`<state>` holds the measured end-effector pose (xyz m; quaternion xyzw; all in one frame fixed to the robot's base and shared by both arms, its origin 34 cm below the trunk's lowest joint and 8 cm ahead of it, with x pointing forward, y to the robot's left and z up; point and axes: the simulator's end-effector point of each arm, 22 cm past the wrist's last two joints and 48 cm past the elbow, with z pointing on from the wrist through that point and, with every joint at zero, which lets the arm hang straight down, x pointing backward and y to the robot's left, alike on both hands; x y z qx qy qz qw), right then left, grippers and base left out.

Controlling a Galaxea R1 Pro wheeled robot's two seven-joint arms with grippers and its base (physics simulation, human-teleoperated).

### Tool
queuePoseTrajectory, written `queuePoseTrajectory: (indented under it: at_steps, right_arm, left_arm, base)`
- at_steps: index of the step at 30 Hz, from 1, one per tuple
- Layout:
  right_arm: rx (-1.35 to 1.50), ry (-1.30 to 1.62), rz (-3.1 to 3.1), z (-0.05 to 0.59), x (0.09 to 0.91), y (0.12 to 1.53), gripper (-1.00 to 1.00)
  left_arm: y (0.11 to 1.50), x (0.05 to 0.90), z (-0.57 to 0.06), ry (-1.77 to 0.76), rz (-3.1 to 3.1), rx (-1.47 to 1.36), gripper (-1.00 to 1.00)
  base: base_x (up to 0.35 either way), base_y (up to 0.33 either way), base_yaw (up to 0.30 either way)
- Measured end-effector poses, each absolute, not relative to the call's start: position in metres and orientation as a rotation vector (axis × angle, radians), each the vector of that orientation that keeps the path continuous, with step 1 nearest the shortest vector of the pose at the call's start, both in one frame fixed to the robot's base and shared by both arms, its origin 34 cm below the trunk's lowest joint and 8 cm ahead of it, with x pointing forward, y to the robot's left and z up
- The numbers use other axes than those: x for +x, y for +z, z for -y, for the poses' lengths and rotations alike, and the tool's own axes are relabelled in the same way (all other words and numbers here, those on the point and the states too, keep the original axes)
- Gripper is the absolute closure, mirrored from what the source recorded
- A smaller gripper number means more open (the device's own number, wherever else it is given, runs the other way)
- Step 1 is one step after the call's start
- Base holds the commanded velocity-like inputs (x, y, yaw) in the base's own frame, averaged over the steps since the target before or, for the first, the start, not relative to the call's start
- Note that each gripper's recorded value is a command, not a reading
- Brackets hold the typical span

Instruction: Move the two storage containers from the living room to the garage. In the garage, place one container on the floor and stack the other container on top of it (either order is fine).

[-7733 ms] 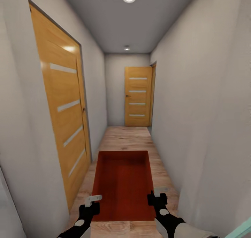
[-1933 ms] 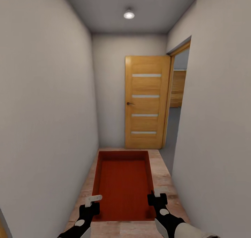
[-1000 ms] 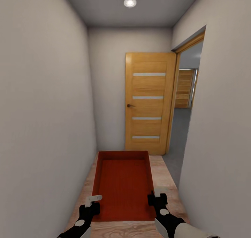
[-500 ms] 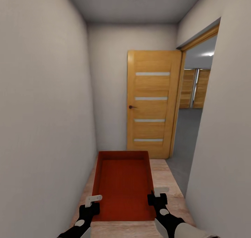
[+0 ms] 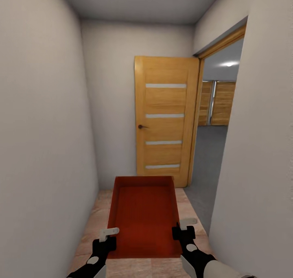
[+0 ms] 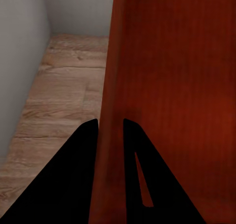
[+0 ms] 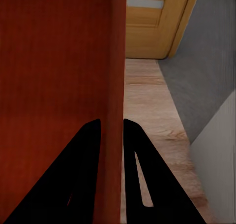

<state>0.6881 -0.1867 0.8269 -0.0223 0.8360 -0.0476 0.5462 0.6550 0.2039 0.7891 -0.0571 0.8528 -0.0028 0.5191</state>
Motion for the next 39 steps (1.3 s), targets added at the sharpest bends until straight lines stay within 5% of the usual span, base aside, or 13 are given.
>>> queuePoseTrajectory:
  at_steps: [20, 39]
  right_arm:
    - [-0.053, -0.113, -1.982, 0.1865, 0.6882, 0.8271, 1.0]
    - [-0.052, -0.114, -1.983, 0.1861, 0.6878, 0.8267, 1.0]
  left_arm:
    - [0.7892, 0.655, -0.2041, -0.007, -2.045, -0.137, 1.0]
    - [0.789, 0.655, -0.2045, -0.006, -2.047, -0.135, 1.0]
  base:
    - [0.322, 0.003, -0.276]
    - [0.322, 0.111, -0.019]
